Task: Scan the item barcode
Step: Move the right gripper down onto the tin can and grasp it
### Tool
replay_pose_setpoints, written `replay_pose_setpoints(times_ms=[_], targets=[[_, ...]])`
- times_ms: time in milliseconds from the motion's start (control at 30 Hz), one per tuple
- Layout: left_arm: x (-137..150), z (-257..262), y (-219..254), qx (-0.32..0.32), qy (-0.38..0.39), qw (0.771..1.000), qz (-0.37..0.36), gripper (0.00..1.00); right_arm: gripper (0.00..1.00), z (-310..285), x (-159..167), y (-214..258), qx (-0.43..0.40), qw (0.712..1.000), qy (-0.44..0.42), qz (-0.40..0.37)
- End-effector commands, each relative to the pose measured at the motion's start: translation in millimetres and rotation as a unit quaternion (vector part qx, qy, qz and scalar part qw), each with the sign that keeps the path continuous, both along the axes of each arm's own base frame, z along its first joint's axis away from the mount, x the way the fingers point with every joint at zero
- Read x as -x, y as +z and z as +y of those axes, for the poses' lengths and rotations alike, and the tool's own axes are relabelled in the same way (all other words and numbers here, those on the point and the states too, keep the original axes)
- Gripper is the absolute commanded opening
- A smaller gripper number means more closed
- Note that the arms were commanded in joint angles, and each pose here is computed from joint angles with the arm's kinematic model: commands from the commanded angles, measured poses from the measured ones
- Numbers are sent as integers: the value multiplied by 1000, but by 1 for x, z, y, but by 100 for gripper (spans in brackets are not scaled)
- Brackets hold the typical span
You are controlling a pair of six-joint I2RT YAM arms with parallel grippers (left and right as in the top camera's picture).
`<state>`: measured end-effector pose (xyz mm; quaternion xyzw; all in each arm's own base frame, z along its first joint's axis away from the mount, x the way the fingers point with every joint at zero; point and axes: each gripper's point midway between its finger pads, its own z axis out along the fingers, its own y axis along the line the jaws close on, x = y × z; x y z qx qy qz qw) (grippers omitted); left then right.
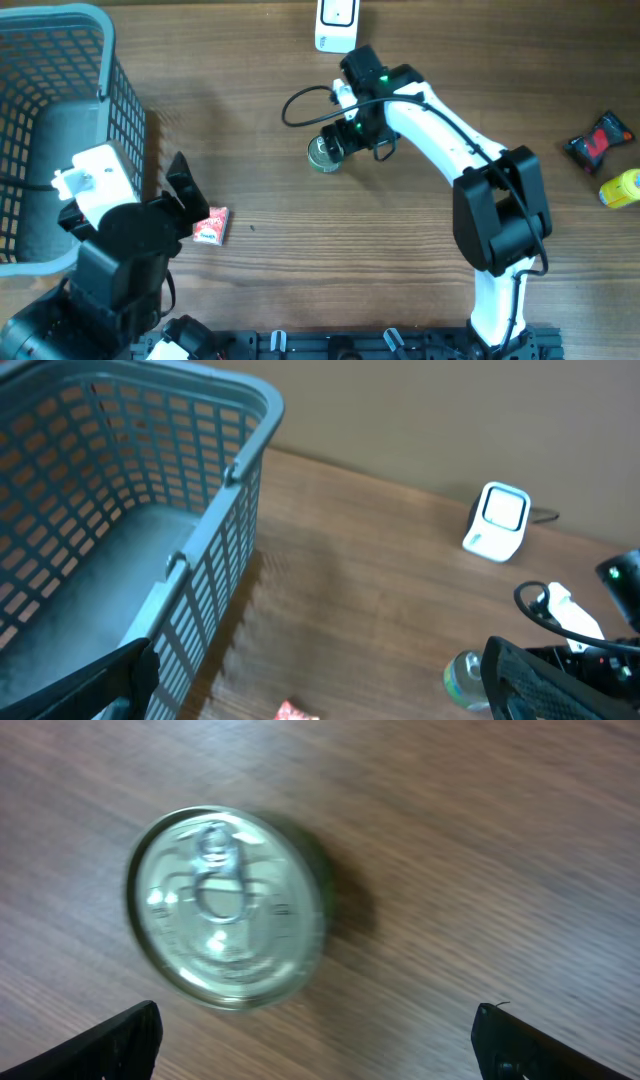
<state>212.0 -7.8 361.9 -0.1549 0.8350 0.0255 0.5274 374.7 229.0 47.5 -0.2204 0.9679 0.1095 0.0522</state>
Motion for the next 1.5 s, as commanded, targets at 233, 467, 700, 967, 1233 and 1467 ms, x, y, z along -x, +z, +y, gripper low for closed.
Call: replay_pose_setpoints(times_ms=[233,467,700,967,1233,1467], targets=[[-2,-3,-27,4,10,1000,28,100,100,40,7,4,-12,998,58,-33],[-2,0,-25,1,15,1000,24,100,100,51,-3,-17,-19,998,53,-40],[-2,1,-24,-4,19,1000,23,100,100,65,-15,-17,-41,995,67,-65],[-2,1,-24,-4,19,1000,23,100,100,59,-13,-33,-22,997,58,-52],[-2,1,-24,-4,19,1000,23,100,99,49,-2,-48,3,998,56,-21],[-2,1,-24,-4,19,1000,23,100,91,47,1,-49,6,998,55,-14]])
